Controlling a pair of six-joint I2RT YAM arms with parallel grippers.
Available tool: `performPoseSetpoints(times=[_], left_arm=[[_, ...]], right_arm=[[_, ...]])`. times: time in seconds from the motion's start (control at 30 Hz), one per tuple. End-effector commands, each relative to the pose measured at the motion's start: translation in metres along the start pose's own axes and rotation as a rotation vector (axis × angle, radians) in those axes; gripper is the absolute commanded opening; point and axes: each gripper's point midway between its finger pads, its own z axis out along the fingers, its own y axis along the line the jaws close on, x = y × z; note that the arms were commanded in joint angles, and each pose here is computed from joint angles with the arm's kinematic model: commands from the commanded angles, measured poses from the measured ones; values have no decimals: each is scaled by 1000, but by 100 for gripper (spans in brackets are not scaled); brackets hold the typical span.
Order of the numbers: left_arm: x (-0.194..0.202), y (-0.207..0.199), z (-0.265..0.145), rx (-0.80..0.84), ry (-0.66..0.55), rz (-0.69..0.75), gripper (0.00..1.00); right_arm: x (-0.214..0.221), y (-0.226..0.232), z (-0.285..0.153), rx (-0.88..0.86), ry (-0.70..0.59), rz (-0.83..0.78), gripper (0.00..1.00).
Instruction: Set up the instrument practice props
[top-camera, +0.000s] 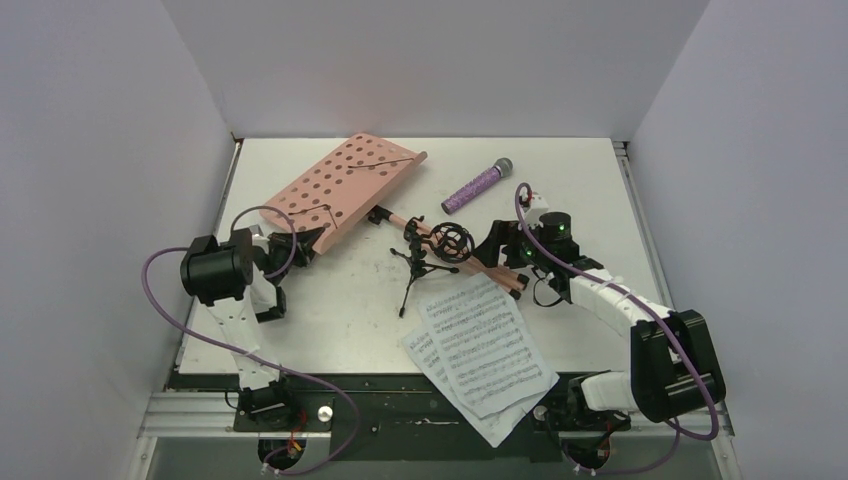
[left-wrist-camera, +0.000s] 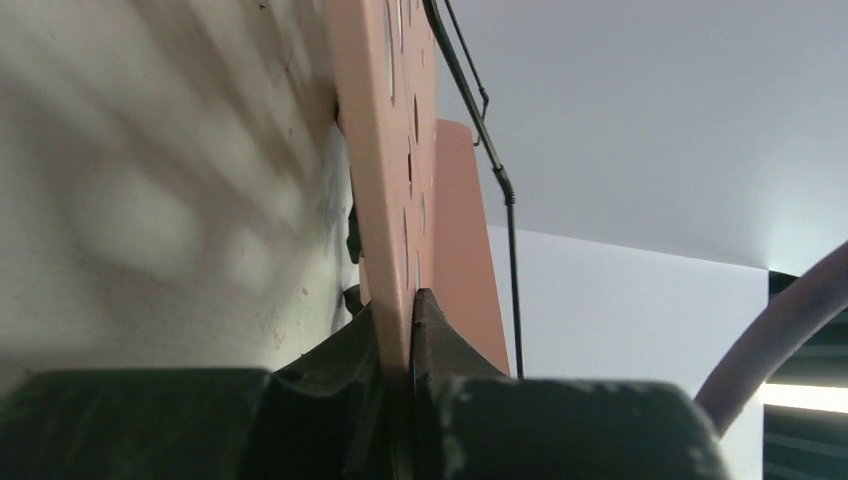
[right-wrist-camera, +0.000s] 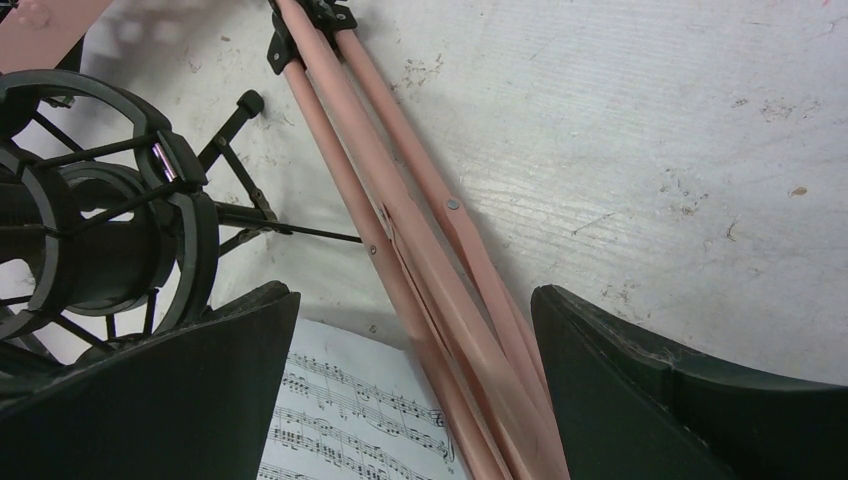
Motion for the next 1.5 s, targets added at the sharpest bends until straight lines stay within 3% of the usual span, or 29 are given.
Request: performPoseSetpoints(times=[0.0, 0.6, 1.13, 1.47], left_arm=[[8, -19, -6, 85, 20, 101, 0], [49, -91, -17, 213, 116, 186, 0], [100, -216, -27, 237, 148, 553, 0], [136, -269, -15, 277, 199, 658, 0]], right_arm=[[-16, 6, -1, -22, -66, -47, 90], [-27, 13, -5, -38, -78, -76, 90], [-27, 10, -4, -25, -81, -82, 90], [-26, 11, -5, -28, -73, -85, 90]])
